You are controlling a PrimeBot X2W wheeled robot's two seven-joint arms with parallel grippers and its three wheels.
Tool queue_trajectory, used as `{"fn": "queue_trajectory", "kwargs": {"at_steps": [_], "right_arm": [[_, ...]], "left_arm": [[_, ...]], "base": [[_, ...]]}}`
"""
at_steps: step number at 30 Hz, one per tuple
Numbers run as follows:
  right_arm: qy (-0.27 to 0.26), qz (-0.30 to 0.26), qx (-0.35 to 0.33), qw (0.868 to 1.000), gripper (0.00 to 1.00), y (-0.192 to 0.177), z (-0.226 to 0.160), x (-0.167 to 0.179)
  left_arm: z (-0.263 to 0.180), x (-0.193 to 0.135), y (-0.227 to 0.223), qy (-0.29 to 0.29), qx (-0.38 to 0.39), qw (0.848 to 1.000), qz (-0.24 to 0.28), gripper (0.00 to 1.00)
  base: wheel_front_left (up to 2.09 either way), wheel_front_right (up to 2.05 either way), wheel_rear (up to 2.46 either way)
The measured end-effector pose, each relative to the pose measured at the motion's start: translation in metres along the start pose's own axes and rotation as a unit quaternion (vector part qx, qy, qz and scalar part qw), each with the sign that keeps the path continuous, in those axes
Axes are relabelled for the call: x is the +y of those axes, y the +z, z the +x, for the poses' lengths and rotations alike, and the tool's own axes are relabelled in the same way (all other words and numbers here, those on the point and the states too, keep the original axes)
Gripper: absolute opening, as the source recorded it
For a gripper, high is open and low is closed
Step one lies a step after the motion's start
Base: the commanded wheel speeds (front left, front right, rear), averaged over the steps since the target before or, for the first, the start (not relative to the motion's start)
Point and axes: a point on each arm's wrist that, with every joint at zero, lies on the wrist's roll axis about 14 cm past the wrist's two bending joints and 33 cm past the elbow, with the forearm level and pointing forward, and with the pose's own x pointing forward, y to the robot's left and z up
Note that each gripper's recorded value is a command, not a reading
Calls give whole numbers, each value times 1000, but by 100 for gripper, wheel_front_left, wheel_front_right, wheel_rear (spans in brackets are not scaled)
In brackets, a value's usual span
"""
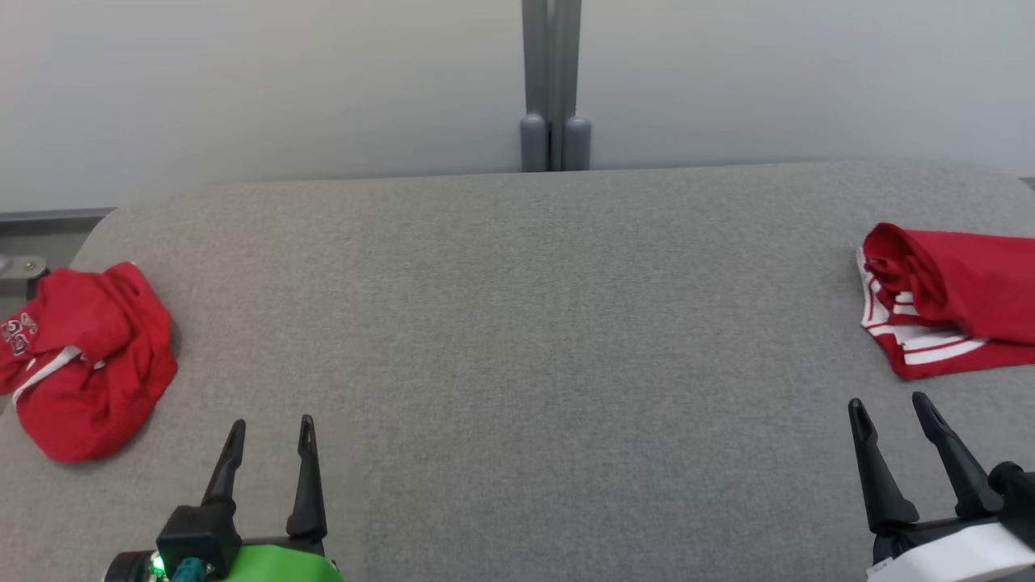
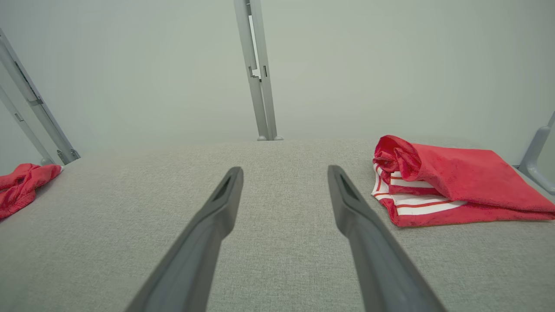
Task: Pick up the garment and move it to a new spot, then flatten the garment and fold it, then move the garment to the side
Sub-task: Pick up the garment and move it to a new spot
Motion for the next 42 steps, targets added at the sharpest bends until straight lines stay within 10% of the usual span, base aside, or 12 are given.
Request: {"fn": "queue_trajectory", "kwargs": {"at_steps": [26, 42], "right_arm": [[208, 9, 19, 978, 100, -11, 73, 123], [206, -7, 26, 978, 100, -30, 135, 97]], "left_arm": [[-58, 118, 28, 199, -38, 979, 14, 100], [74, 145, -23, 170, 72, 983, 7, 100]], "base": [[0, 0, 0], [0, 0, 0]]}}
